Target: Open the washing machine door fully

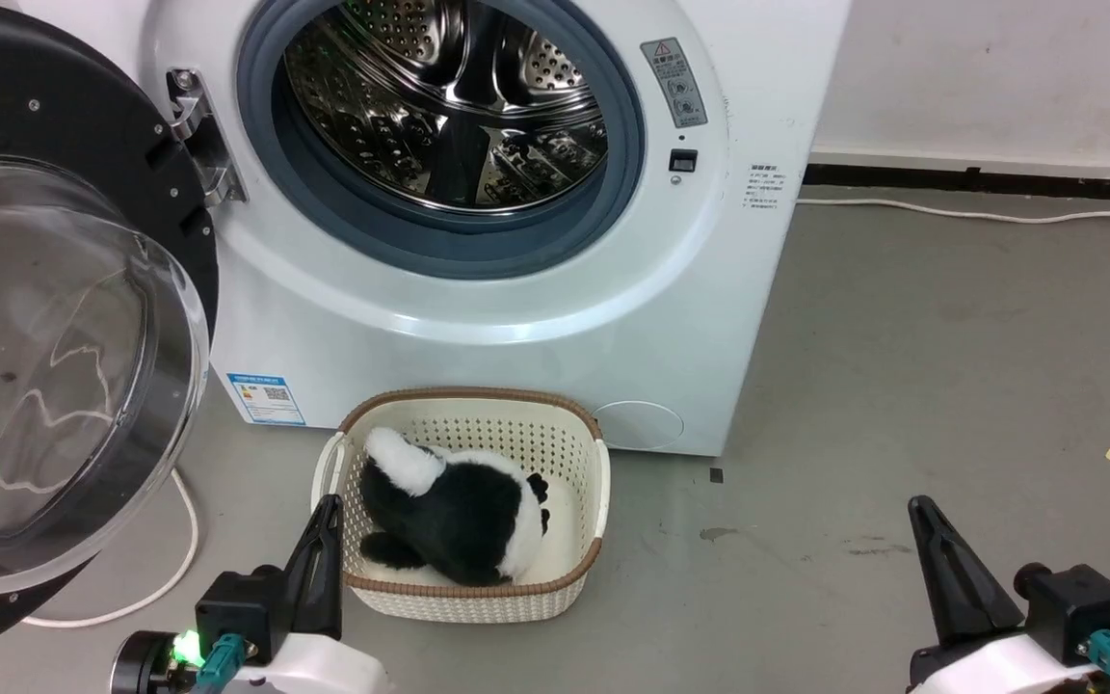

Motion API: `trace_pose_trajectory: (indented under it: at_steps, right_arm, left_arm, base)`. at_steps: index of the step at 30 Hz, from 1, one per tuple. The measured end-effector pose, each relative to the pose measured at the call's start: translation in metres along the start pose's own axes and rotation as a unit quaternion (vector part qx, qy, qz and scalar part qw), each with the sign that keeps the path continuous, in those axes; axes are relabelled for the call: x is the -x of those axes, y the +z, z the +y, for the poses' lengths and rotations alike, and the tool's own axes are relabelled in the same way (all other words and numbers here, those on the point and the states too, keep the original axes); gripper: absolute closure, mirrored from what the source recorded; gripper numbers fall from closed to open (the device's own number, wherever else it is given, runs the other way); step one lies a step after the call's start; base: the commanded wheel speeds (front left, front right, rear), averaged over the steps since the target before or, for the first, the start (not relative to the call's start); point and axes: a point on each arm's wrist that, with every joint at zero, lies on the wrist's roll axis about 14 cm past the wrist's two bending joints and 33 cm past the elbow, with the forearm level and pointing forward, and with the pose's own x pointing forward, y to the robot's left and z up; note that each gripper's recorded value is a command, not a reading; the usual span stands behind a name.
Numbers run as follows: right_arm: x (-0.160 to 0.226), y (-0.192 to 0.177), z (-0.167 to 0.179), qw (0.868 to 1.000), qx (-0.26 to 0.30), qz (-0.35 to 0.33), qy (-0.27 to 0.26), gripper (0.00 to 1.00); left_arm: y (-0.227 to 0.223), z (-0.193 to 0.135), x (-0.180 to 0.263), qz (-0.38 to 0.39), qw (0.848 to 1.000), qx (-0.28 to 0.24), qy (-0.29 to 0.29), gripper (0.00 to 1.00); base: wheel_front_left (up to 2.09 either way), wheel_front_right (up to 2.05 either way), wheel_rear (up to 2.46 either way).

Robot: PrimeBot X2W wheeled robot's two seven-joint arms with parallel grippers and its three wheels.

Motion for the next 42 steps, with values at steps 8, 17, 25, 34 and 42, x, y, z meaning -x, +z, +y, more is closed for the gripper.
trace_pose_trajectory:
  at_steps: [8, 17, 25, 34, 42]
  right_arm:
    - [0.0002, 0.0006, 0.0008, 1.0, 0.006, 0.005, 0.001, 1.0]
    - [-0.0014, 0.0039, 0.0015, 1.0, 0.008, 0.005, 0.002, 1.0]
    - [-0.0003, 0.0034, 0.0014, 1.0, 0.012, 0.011, 0.002, 1.0]
    - [0.0007, 0.0039, 0.0016, 1.0, 0.017, 0.017, 0.002, 1.0]
    - [0.0015, 0.0039, 0.0019, 1.0, 0.022, 0.022, 0.002, 1.0]
  left_arm:
    - [0.0017, -0.0011, -0.0014, 0.003, 1.0, -0.002, 0.0, 1.0]
    - [0.0028, -0.0008, -0.0026, 0.006, 1.0, -0.005, 0.001, 1.0]
    - [0.0033, -0.0004, -0.0035, 0.01, 1.0, -0.009, 0.004, 1.0]
    - [0.0044, -0.0015, -0.0047, 0.014, 1.0, -0.012, 0.003, 1.0]
    - [0.0054, -0.0023, -0.0057, 0.017, 1.0, -0.016, 0.001, 1.0]
  base:
    - [0.0, 0.0, 0.0]
    - [0.0, 0.0, 0.0]
    - [0.0, 0.0, 0.0]
    - [0.0, 0.0, 0.0]
    - [0.0, 0.0, 0.0]
